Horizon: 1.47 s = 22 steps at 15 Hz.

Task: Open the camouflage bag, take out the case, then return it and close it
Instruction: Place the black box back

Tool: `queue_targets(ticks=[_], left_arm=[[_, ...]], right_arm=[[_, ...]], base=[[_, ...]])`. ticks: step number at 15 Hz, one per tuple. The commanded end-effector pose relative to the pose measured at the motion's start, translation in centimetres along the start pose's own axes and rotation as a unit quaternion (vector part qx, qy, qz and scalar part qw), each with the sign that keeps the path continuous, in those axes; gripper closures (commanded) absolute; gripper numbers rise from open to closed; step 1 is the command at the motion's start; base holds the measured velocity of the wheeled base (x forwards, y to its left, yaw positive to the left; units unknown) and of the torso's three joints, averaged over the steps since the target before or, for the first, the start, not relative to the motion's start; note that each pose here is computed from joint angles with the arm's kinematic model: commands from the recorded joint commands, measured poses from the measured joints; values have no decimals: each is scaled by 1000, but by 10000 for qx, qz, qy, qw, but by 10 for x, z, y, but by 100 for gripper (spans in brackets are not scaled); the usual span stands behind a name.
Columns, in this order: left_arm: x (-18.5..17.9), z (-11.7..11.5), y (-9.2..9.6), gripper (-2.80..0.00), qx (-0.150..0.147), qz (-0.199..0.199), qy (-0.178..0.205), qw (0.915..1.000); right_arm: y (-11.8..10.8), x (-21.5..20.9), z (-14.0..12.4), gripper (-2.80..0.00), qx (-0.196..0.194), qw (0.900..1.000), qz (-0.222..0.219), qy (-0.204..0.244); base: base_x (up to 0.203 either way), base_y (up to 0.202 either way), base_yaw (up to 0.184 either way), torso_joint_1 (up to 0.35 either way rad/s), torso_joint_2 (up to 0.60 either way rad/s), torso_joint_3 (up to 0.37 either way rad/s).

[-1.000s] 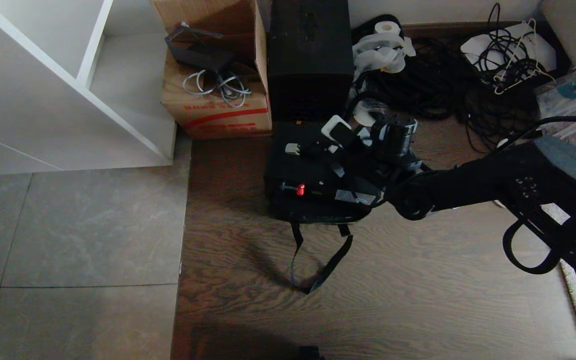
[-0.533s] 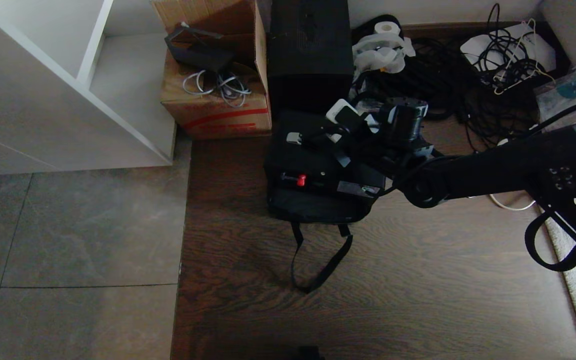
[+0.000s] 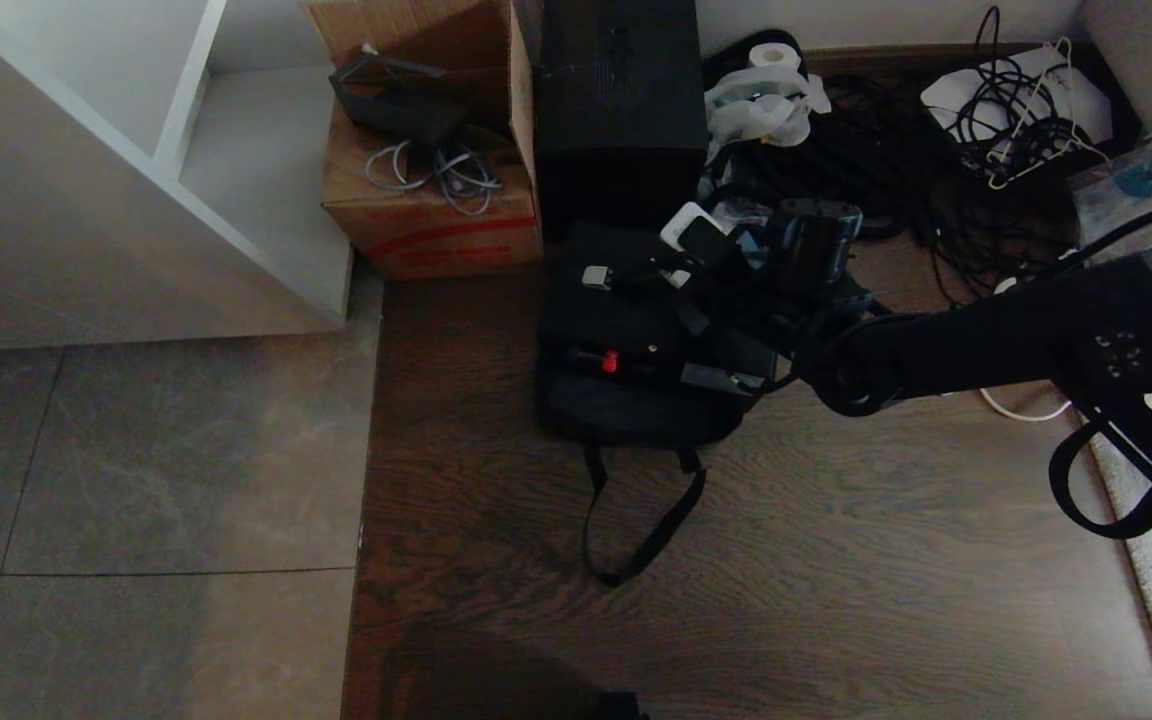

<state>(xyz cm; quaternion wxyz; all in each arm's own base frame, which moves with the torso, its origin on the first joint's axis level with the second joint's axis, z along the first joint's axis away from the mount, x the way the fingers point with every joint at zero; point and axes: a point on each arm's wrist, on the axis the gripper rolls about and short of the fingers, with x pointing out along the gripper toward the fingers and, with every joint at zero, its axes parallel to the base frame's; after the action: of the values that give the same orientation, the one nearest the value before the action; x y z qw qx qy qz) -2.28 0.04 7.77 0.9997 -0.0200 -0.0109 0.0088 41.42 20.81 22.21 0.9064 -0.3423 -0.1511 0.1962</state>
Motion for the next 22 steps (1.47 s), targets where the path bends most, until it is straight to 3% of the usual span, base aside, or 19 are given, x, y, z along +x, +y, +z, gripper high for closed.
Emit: queue_targets(ticks=[1,11,22], left_arm=[[1,-2,0,0,0,3,38,10000],[1,-2,0,0,0,3,38,10000],[1,-3,0,0,0,3,44,10000]], right_arm=[[7,4,-7,0,-32,10000,53,36],[15,5,-14,0,-26,9997,196,164],[36,5,2,0,10,9987,513,-79]], base=[[0,0,0,0,0,0],[0,0,0,0,0,0],[0,0,0,0,0,0]])
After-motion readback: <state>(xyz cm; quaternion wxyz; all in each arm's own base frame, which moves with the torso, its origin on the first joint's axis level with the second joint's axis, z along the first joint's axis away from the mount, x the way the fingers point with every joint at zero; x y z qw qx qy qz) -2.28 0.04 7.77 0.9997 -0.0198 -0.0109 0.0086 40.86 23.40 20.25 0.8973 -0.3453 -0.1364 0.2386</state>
